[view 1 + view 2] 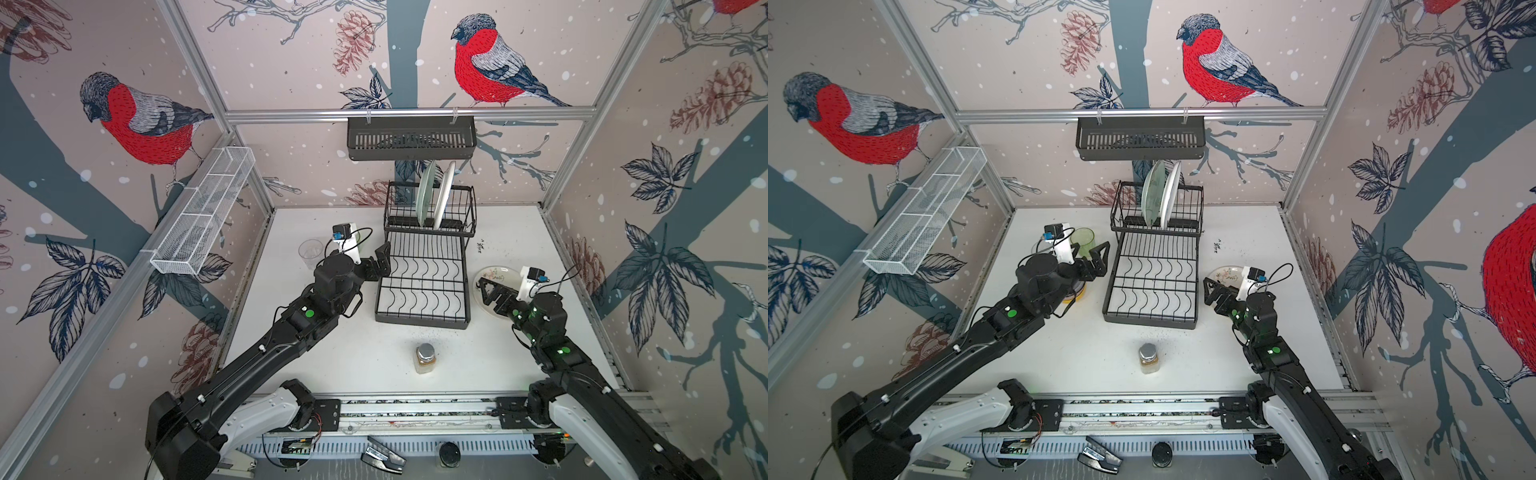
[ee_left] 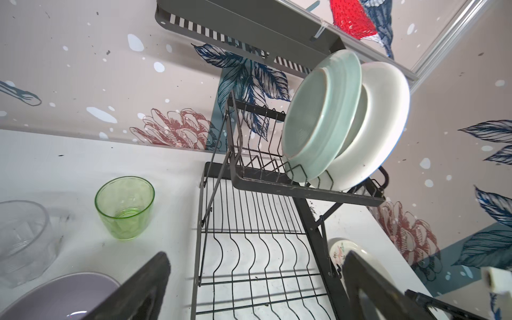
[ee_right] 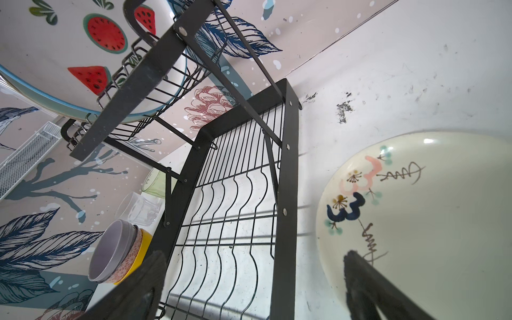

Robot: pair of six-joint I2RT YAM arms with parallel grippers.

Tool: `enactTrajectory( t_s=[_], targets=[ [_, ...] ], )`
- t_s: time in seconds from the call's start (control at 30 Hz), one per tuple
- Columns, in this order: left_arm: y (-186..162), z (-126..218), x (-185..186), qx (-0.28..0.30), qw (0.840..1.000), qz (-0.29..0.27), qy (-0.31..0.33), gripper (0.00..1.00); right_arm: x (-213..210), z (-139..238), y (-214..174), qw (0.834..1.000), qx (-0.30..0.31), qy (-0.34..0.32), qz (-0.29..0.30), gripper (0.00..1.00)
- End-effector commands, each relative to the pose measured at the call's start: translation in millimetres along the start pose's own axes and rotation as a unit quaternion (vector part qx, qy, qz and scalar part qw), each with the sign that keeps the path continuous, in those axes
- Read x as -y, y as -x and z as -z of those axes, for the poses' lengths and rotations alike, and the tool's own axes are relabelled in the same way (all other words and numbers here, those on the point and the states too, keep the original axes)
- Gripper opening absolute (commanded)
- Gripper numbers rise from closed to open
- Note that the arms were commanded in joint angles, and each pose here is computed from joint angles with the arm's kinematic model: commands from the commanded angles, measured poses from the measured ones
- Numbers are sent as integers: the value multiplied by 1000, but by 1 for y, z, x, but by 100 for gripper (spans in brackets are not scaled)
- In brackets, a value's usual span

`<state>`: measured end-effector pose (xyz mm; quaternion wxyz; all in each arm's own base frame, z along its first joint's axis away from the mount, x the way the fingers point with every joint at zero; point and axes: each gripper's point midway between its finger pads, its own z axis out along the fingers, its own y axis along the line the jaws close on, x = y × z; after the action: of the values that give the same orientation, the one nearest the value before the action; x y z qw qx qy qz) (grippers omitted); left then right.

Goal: Unload the mixed dishes from the dish rack
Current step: 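Reach the left gripper toward the pale green plate in the upper rack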

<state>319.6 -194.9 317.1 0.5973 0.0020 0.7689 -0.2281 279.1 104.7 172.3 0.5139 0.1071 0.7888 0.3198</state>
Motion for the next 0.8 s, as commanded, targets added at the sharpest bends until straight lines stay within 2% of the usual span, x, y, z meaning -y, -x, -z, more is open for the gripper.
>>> enactTrajectory(
  t_s=[0.0, 0.33, 0.53, 0.77],
  targets=[
    [8, -9, -1, 3, 999, -27, 28, 97, -15, 0, 13, 999, 21, 26, 25, 100],
    [47, -59, 38, 32, 998, -60, 9, 97, -17, -7, 11, 998, 2, 26, 48, 100],
    [68, -76, 61, 53, 997, -54, -20, 92, -16, -11, 7, 999, -4, 30, 38, 100],
    [68, -100, 89, 33, 996, -46, -72, 88, -19, -10, 8, 999, -3, 38, 35, 100]
  ],
)
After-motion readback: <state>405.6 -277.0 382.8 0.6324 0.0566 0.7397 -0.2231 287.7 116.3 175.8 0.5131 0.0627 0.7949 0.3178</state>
